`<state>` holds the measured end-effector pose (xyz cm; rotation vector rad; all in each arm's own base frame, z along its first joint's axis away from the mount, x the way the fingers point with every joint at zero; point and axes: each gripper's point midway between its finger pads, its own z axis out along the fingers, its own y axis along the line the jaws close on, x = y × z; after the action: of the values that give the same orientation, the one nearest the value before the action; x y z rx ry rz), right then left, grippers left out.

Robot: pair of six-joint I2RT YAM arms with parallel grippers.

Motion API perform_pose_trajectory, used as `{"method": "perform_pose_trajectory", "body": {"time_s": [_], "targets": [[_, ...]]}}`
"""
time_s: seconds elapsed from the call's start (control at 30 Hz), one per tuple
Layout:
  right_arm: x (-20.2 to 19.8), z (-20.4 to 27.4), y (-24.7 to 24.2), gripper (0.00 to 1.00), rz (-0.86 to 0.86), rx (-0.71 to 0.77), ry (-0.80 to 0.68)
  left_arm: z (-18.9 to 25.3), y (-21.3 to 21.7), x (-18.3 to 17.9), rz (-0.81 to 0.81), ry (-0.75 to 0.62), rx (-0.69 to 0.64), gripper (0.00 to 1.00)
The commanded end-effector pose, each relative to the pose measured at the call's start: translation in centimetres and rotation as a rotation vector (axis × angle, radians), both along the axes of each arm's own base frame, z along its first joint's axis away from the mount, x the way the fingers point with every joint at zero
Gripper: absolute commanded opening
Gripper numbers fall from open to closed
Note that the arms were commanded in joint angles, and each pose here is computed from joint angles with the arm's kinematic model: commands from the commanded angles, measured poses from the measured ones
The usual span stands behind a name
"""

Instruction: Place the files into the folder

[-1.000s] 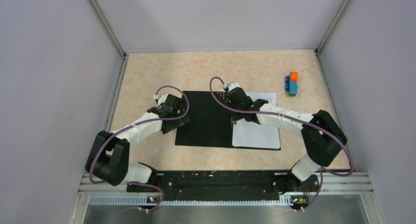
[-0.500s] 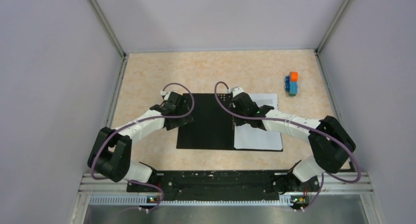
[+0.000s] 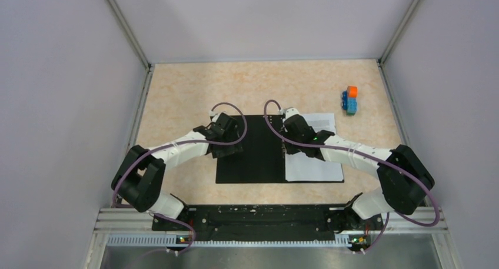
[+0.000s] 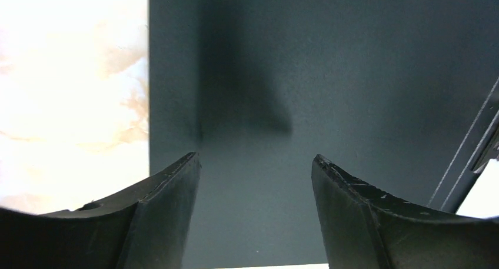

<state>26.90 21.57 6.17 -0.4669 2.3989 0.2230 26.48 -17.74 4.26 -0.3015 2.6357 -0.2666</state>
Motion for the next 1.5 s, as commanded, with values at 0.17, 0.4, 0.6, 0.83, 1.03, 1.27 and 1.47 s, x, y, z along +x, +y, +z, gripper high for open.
{"method": "perform_pose_trajectory", "body": {"time_s": [0.17, 0.4, 0.6, 0.83, 1.03, 1.27, 1.47], "targets": [[-1.6, -1.1, -1.7, 0.00, -0.028, -0.053, 0.100, -1.9, -0.2, -0.8, 0.123, 0.001, 0.050, 0.63], [-1.0, -1.0, -0.5, 0.00, -0.018, -0.049, 0.133, -2.8, 0.0, -1.5, 0.168, -0.028, 0.089, 0.62], [-0.5, -0.7, 0.4, 0.02, -0.015, -0.037, 0.151, -3.9, 0.0, -1.9, 0.184, -0.014, 0.098, 0.62], [0.1, -0.1, 1.2, 0.08, -0.014, -0.033, 0.163, -4.4, 0.5, -1.9, 0.194, -0.016, 0.126, 0.62], [0.5, 0.8, 1.6, 0.17, -0.014, -0.025, 0.158, -4.5, 0.6, -1.9, 0.190, -0.025, 0.131, 0.63], [0.8, 1.5, 2.1, 0.29, -0.007, -0.011, 0.156, -4.7, 0.6, -1.8, 0.184, -0.030, 0.133, 0.63], [1.2, 2.6, 2.4, 0.33, -0.012, 0.003, 0.139, -4.5, 0.4, -1.5, 0.183, -0.035, 0.130, 0.64]]}}
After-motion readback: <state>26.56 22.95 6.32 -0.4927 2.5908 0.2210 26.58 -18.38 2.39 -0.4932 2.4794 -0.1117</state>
